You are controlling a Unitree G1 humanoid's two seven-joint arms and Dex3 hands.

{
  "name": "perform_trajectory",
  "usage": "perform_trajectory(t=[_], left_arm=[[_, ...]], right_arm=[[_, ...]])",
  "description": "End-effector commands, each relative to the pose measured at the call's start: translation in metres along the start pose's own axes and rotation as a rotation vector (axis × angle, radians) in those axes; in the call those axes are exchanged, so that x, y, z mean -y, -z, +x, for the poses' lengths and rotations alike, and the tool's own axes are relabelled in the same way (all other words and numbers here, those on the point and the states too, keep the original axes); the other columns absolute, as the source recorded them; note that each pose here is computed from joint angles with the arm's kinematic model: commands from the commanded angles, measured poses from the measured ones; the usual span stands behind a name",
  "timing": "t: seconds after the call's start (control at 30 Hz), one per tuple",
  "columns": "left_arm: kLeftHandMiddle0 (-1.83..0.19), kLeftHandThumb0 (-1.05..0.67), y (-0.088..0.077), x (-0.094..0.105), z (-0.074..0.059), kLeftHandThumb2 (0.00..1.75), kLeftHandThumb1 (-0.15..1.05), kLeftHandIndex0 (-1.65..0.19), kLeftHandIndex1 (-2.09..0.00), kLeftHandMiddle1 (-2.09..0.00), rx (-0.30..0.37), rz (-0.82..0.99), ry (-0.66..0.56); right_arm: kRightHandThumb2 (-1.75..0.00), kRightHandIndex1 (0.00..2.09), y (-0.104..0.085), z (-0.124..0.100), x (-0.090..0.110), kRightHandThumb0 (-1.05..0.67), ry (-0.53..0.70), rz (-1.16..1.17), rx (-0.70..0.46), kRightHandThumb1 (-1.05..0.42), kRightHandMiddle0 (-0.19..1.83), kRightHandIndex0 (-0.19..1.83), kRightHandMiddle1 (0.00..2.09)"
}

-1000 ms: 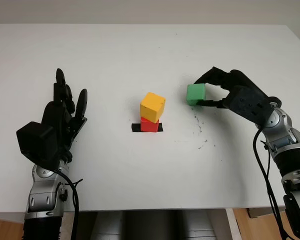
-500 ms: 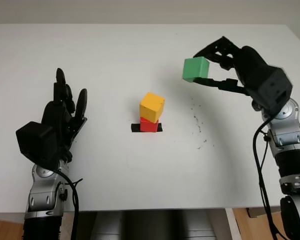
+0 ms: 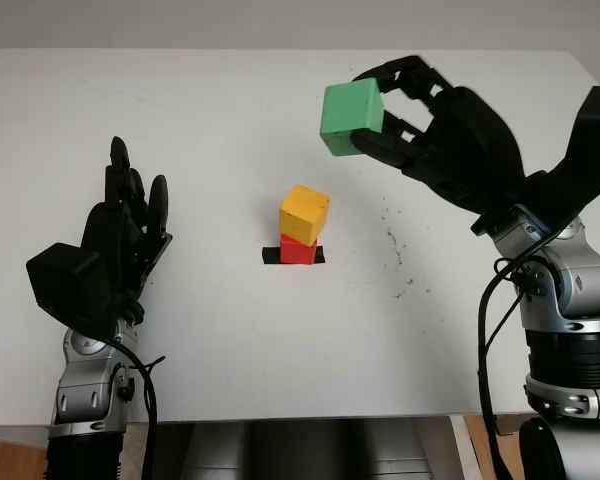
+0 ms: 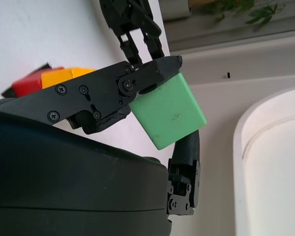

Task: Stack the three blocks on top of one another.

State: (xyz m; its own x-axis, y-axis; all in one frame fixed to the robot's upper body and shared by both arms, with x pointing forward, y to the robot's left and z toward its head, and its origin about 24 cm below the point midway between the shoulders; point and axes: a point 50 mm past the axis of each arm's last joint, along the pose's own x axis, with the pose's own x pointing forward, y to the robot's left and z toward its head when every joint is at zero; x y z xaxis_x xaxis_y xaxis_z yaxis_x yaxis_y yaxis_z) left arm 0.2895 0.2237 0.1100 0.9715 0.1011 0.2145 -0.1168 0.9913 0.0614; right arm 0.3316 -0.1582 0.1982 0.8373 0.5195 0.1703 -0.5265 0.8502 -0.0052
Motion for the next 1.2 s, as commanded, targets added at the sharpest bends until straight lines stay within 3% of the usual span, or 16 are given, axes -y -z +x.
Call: perform_trajectory(t=[0.0,0.3,0.67,1.17], left_arm=[[0.19,-0.70,-0.002,0.000,-0.001,0.55,1.05,0.19,0.00,0.00,0.012,0.000,0.003],[0.19,-0.70,0.000,-0.001,-0.003,0.55,1.05,0.19,0.00,0.00,0.009,0.002,-0.002],[0.19,-0.71,0.000,-0.002,-0.002,0.54,1.05,0.19,-0.02,0.00,0.006,0.001,-0.005],[0.19,-0.71,-0.001,-0.003,-0.002,0.53,1.05,0.19,-0.02,0.00,0.009,-0.001,-0.002]], right_arm=[[-0.21,0.00,0.000,0.002,-0.007,-0.40,-0.020,0.025,-0.002,-1.05,0.09,0.32,2.00],[-0.14,0.00,0.033,0.005,-0.023,-0.44,0.032,0.149,-0.092,-1.05,0.06,0.31,1.91],[-0.15,0.00,0.066,0.010,-0.034,-0.45,0.080,0.135,-0.057,-1.05,0.11,0.22,1.79],[-0.12,0.03,0.071,0.011,-0.039,-0.45,0.064,0.136,-0.064,-1.05,0.15,0.27,1.75]])
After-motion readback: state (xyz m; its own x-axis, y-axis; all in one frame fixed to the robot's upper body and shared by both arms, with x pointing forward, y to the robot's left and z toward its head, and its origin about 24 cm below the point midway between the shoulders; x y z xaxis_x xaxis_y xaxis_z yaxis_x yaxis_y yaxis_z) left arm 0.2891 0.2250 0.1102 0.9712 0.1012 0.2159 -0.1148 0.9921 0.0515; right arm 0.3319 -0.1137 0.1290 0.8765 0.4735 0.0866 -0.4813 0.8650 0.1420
